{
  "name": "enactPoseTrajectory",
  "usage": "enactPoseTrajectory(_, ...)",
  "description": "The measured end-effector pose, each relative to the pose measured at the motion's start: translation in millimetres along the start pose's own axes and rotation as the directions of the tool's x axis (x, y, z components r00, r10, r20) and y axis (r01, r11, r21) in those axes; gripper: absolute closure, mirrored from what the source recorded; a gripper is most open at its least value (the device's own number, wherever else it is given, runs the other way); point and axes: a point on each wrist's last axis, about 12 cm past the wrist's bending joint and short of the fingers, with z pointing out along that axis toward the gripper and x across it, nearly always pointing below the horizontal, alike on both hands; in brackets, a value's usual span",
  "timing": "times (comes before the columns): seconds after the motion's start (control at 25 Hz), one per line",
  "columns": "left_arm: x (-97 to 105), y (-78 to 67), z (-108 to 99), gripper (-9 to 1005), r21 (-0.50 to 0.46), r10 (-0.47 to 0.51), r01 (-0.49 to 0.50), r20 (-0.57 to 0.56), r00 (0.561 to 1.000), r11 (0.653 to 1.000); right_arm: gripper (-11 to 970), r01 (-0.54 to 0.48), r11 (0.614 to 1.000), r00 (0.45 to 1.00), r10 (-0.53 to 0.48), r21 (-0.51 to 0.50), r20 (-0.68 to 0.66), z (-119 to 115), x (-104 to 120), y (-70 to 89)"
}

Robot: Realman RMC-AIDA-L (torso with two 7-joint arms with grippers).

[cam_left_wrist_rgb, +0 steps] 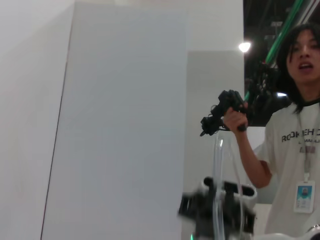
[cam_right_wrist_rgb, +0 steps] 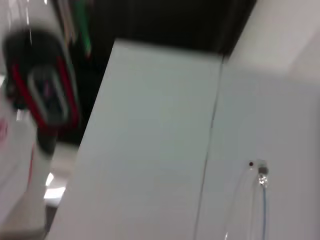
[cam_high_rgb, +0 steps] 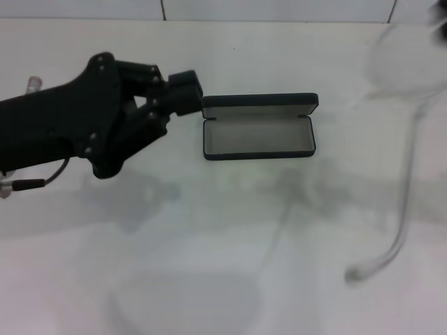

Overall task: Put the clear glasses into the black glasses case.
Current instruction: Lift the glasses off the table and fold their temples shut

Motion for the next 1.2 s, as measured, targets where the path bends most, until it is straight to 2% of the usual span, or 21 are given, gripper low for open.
enactPoseTrajectory(0.12, 3.6, -0.2, 4.5, 928, 0.048, -0.021, 0.022, -0.03, 0.999, 0.999, 845, 0.044, 0.997, 0.994, -0.049, 0.058, 0.095, -14.0, -10.1, -0.1)
enactPoseTrajectory(0.24, 8.2, -3.9, 17.9, 927, 0.162, -0.028, 0.038, -0.068, 0.997, 0.986, 844, 0.074, 0.993, 0.986, -0.087, 0.091, 0.139, -15.1, -9.7, -5.0)
enactPoseTrajectory(0.44, 17.7, -9.5, 49.1, 927, 0.331, -0.011, 0.043, -0.096, 0.995, 0.943, 844, 0.081, 0.989, 0.98, -0.101, 0.121, 0.172, -3.1, 4.0, -20.4)
enactPoseTrajectory(0.64, 15.2, -15.0, 71.2, 927, 0.417, -0.004, 0.006, -0.004, 1.0, 0.909, 844, 0.083, 0.984, 0.977, -0.112, 0.159, 0.181, 16.1, 24.6, -38.1)
enactPoseTrajectory(0.76, 10.2, -16.5, 75.7, 927, 0.428, -0.008, -0.021, 0.065, 0.998, 0.904, 844, 0.069, 0.986, 0.984, -0.092, 0.153, 0.151, 24.6, 32.8, -42.7)
enactPoseTrajectory(0.92, 4.5, -16.9, 74.1, 927, 0.393, -0.008, -0.054, 0.155, 0.988, 0.918, 845, 0.072, 0.987, 0.989, -0.09, 0.146, 0.12, 29.1, 39.1, -42.2)
enactPoseTrajectory(1.2, 1.8, -16.0, 75.6, 927, 0.378, 0.002, -0.082, 0.206, 0.979, 0.922, 845, 0.065, 0.99, 0.993, -0.076, 0.128, 0.091, 36.6, 45.4, -42.6)
